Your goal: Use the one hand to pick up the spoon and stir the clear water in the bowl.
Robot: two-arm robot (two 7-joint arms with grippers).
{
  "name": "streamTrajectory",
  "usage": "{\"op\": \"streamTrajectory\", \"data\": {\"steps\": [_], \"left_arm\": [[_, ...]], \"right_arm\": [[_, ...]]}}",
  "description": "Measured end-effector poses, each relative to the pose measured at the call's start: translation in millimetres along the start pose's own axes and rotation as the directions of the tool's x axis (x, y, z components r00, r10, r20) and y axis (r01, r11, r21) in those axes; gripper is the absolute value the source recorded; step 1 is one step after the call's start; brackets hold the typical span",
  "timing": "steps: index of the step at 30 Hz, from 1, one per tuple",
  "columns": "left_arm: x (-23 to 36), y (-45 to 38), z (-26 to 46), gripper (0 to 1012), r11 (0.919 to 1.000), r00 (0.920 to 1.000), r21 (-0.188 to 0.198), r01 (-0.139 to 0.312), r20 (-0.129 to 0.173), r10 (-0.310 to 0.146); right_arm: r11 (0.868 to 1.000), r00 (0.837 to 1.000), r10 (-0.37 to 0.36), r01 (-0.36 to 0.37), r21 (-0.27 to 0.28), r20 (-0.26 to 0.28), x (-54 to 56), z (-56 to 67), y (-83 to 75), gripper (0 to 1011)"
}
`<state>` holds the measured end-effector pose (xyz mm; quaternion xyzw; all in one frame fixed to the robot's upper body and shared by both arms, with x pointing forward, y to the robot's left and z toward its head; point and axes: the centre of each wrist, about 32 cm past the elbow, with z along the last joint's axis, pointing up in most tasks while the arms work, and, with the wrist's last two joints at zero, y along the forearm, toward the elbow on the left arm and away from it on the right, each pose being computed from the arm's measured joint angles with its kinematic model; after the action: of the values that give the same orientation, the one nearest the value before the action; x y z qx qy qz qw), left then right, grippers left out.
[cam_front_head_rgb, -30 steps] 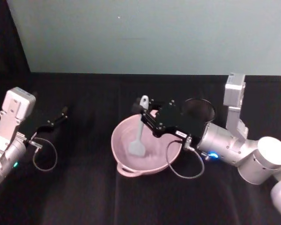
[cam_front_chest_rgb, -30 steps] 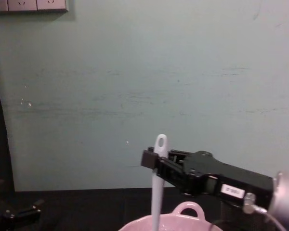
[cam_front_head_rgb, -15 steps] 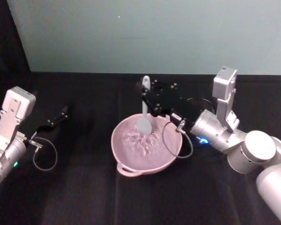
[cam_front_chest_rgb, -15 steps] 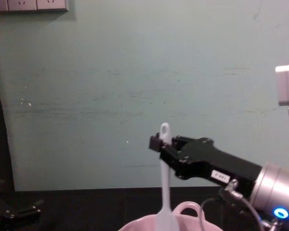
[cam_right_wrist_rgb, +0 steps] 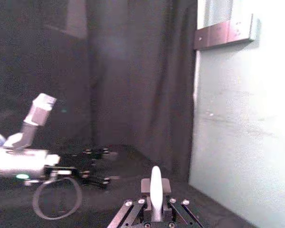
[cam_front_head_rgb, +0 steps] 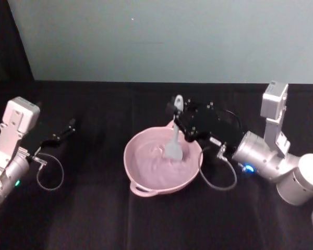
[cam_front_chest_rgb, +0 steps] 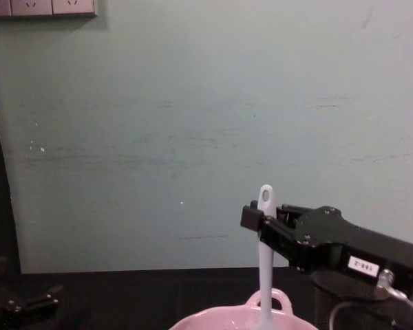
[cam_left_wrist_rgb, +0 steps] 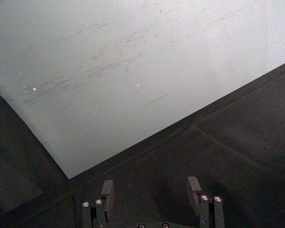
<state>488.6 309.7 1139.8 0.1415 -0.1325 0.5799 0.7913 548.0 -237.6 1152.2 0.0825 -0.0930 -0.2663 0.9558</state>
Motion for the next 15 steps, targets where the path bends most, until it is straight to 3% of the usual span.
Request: {"op": "streamTrajectory", "data": {"steps": [4, 9, 15], "left_arm": [[0.0, 0.0, 0.0, 1011, 1.0000, 1.0000, 0.000, 0.000, 0.000, 0.000], [0.0, 0.0, 0.0, 1011, 1.0000, 1.0000, 0.000, 0.000, 0.000, 0.000], [0.0, 0.0, 0.0, 1011, 1.0000, 1.0000, 0.000, 0.000, 0.000, 0.000]], "right_arm": [[0.999, 0.998, 0.035, -0.034, 0.006, -0.051, -8.8, 0.2, -1.1, 120], [0.997, 0.993, 0.072, -0.069, 0.032, -0.099, -22.1, -4.8, 11.7, 119], [0.996, 0.993, 0.068, -0.061, 0.068, -0.098, -28.3, -14.3, 30.9, 120]]}}
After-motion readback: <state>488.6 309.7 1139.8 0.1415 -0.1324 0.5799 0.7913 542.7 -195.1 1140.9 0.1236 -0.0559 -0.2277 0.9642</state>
